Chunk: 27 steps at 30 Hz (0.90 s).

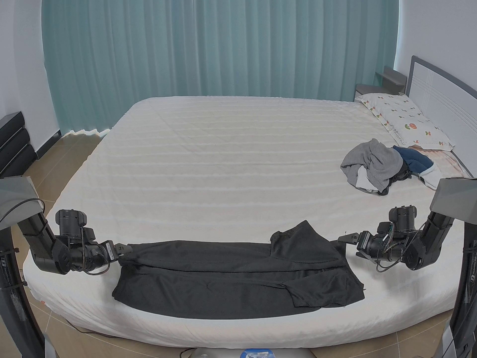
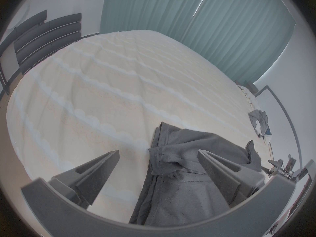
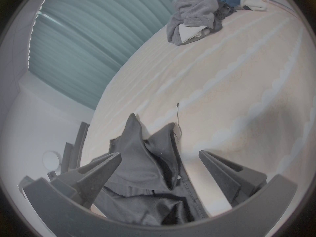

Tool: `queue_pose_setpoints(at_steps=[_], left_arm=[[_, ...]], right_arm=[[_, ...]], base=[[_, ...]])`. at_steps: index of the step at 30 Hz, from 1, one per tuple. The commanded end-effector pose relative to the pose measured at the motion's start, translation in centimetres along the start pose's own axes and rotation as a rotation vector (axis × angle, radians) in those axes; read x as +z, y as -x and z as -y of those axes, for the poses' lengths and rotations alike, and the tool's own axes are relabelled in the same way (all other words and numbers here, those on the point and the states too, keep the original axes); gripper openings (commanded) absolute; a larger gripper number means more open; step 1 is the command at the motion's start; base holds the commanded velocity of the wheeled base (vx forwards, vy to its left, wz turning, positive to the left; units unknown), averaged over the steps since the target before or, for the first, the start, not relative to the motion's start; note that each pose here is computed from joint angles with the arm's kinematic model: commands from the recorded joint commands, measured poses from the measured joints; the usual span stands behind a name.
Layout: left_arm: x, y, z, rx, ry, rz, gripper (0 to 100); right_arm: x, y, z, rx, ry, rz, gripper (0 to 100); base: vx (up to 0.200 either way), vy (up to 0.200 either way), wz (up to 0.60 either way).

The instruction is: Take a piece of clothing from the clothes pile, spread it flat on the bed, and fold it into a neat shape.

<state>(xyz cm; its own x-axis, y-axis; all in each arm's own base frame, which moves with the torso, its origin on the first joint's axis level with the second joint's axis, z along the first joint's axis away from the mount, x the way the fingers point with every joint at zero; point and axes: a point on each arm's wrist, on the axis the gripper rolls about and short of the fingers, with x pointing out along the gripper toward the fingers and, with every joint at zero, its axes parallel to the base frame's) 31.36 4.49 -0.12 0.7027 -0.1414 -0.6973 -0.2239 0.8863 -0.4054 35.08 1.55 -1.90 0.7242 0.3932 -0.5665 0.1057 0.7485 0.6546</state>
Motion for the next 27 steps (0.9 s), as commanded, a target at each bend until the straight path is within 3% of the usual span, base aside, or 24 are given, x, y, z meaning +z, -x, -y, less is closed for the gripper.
queue_pose_setpoints(at_steps=[1, 5, 10, 12, 17, 27], left_arm=[[1.4, 0.5, 0.8, -0.028, 0.063, 0.054, 100], [2.8, -1.9, 2.3, -0.066, 0.207, 0.070, 100], [3.6, -4.5, 2.3, -0.072, 0.252, 0.073, 100], [3.6, -5.2, 2.3, -0.051, 0.278, 0.036, 100], [3.6, -5.5, 2.8, -0.019, 0.282, -0.026, 100], [2.9, -6.0, 3.1, 0.035, 0.258, -0.013, 100]], right_arm=[[1.3, 0.1, -0.7, 0.027, -0.062, 0.045, 100], [1.1, -1.3, -0.6, 0.031, -0.169, 0.029, 100], [1.7, -1.9, -0.8, 0.044, -0.207, 0.048, 100], [1.6, -2.0, -0.7, 0.043, -0.213, 0.049, 100], [1.4, -1.9, -0.7, 0.054, -0.204, 0.057, 100], [0.2, -2.3, -0.5, 0.045, -0.187, 0.066, 100]], base=[[0.000, 0.000, 0.00], [0.000, 0.000, 0.00], [0.000, 0.000, 0.00], [0.000, 0.000, 0.00], [0.000, 0.000, 0.00], [0.000, 0.000, 0.00]])
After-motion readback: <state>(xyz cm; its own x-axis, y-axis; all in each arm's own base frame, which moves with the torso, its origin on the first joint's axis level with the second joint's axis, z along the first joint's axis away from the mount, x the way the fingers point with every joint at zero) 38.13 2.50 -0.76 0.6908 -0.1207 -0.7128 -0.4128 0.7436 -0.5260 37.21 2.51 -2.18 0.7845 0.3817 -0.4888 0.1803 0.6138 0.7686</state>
